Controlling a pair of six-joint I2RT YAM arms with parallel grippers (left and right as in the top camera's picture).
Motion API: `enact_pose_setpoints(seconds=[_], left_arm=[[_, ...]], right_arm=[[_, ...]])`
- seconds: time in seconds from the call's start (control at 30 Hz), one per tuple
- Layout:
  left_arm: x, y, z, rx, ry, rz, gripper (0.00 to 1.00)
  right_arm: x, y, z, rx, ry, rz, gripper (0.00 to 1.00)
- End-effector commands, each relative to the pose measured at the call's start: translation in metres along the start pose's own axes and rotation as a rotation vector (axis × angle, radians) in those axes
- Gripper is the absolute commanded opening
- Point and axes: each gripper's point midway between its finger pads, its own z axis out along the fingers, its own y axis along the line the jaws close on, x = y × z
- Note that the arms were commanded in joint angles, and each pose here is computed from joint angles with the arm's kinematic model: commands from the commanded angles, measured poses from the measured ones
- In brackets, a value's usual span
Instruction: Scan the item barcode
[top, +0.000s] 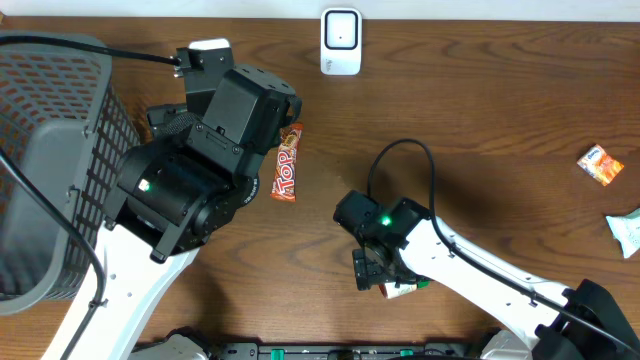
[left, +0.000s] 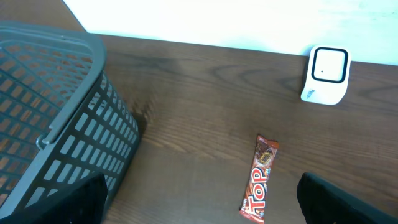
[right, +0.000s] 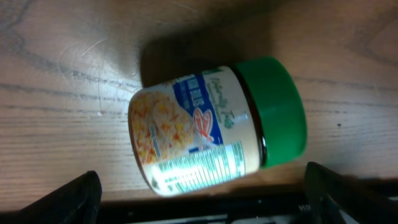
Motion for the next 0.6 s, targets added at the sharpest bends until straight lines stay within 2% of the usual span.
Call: enact_pose_setpoints(seconds=[0.0, 0.37, 0.57], left_arm=[[-0.004, 0.004, -0.001, -0.013, -0.013, -0.001, 0.98], [-0.004, 0.004, -0.001, -0.013, -0.013, -0.001, 0.98], [-0.004, 0.004, -0.001, -0.013, -0.013, -0.001, 0.98]], right_arm=[[-0.001, -0.011, 0.006, 0.023, 0.008, 0.028, 0.99], [-0.011, -0.008, 0.008, -0.14, 0.071, -0.093, 0.99], [-0.006, -0.002, 0.011, -0.178, 0.095, -0.093, 0.99]])
